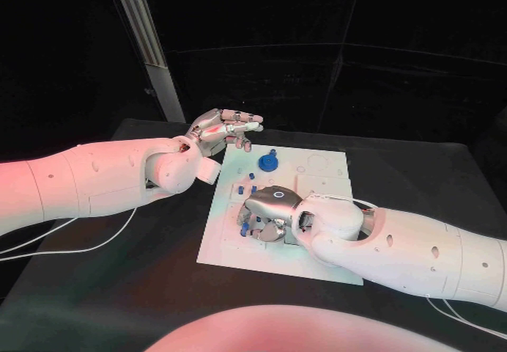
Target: Assemble the parts on the task board
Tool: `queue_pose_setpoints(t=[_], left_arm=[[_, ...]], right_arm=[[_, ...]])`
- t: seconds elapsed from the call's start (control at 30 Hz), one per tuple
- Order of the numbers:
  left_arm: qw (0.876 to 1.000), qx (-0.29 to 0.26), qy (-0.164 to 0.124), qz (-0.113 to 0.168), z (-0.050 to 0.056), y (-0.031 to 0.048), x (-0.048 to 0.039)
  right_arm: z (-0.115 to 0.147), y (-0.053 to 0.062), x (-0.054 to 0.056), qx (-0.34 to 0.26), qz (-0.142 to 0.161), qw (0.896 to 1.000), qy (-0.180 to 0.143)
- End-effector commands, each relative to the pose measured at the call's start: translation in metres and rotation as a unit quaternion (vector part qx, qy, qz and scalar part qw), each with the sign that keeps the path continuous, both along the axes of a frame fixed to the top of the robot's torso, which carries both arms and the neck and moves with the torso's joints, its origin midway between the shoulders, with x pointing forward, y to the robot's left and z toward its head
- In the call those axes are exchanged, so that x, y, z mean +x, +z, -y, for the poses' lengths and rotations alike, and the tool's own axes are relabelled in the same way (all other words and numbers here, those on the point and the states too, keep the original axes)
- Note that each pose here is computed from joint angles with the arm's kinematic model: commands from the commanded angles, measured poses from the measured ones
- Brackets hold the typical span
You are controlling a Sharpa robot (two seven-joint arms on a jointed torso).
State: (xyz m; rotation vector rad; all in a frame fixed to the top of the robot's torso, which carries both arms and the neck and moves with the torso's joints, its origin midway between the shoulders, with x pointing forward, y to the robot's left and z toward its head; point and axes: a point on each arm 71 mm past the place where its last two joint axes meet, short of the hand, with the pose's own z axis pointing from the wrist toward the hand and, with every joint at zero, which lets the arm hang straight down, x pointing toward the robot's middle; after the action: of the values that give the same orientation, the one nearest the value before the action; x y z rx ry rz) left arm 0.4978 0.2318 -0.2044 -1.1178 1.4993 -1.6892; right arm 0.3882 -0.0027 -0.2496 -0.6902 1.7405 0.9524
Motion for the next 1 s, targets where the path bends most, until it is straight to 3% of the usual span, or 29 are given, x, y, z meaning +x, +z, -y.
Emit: queue_pose_setpoints(t=[0.03, 0.47, 0.8, 1.0], left_arm=[[1.0, -0.005, -0.006, 0.0, 0.001, 0.0017, 0.0], [1.0, -0.004, -0.005, 0.0, 0.0, 0.0019, 0.0], [1.0, -0.003, -0.004, -0.001, -0.002, 0.0015, 0.0009], [1.0, -0.003, -0.004, -0.002, -0.003, 0.0009, 0.0018]], right_arm=[[0.0, -0.002, -0.002, -0.009, 0.005, 1.0, 0.005], [0.004, -0.003, -0.005, 0.012, 0.007, 1.0, 0.006], [0.038, 0.019, 0.005, 0.147, 0.019, 0.988, -0.05], [0.051, 0.033, 0.014, 0.188, 0.01, 0.979, -0.074]])
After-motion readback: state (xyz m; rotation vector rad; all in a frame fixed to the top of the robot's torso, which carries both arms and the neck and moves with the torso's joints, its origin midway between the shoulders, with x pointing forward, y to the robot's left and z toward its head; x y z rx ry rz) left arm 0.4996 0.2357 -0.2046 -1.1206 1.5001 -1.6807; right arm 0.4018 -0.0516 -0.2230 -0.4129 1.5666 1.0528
